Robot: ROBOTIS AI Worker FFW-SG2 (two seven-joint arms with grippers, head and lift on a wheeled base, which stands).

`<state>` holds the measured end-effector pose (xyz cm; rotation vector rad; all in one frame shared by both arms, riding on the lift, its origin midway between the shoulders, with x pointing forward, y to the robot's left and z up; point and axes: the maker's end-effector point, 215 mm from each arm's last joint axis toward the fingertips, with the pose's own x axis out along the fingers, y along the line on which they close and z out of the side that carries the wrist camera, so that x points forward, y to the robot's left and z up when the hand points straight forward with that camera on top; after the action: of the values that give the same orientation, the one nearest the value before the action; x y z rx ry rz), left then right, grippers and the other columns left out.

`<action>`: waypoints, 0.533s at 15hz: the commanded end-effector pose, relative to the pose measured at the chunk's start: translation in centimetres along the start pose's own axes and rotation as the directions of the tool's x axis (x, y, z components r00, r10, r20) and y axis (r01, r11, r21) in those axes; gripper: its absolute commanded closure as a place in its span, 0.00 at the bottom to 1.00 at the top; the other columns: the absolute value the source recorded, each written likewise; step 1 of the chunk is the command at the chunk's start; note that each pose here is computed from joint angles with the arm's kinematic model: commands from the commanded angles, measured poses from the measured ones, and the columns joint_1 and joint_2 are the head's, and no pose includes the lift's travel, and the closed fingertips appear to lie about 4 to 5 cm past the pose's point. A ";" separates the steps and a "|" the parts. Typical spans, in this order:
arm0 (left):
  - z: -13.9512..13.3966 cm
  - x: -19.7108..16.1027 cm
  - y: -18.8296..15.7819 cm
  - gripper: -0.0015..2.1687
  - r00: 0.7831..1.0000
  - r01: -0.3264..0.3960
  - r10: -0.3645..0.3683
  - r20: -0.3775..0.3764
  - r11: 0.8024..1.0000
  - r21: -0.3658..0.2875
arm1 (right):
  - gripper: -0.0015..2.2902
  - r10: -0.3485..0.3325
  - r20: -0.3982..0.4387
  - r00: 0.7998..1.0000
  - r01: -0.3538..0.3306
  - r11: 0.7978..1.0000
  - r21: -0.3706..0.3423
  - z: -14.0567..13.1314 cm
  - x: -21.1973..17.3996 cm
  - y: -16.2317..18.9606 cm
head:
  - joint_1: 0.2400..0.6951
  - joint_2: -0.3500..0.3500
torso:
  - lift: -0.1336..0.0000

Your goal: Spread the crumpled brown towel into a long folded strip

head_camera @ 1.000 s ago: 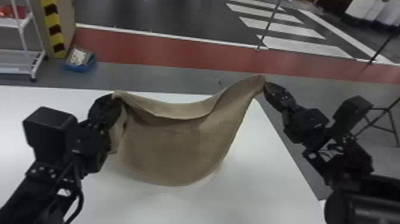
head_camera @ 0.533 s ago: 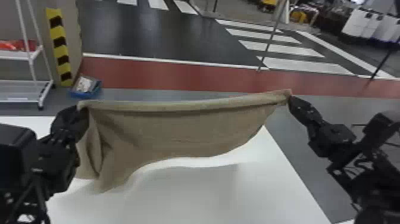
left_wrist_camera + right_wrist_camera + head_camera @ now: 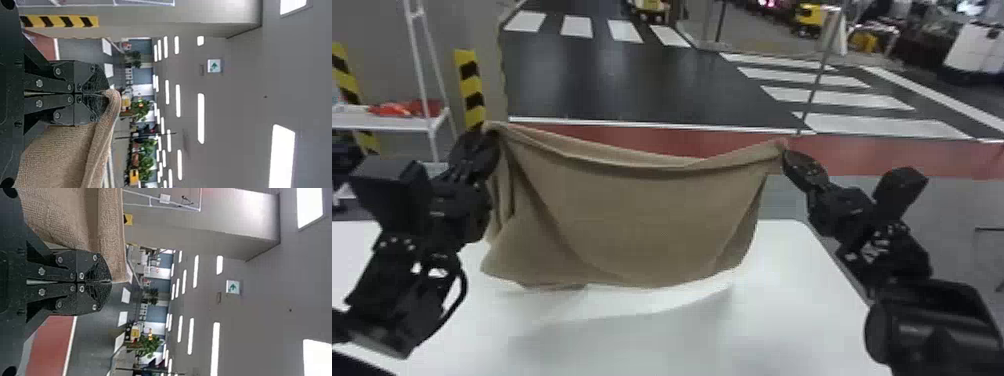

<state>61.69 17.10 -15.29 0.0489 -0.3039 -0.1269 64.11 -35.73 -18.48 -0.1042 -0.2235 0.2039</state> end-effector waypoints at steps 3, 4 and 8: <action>1.3 0.2 1.7 0.95 0.995 0.005 -0.004 0.097 1.000 -0.018 | 0.69 0.080 0.043 0.996 -0.077 0.994 -0.071 1.9 2.3 0.1 | 0.36 0.29 | 0.07; -0.6 -2.2 1.4 0.95 0.997 0.008 -0.005 0.075 0.999 -0.035 | 0.69 0.090 0.020 0.996 -0.089 0.994 -0.067 0.2 0.2 0.0 | 0.33 0.30 | 0.07; -9.3 -13.3 -5.5 0.09 0.990 0.138 -0.137 -0.032 0.989 0.058 | 0.69 0.105 -0.059 0.993 -0.106 0.994 -0.015 -5.6 -10.1 -0.9 | 0.55 0.27 | 0.07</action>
<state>54.67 16.56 -24.19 0.0609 -0.2963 -0.1894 59.12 -37.30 -23.34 -0.1577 -0.1871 0.3205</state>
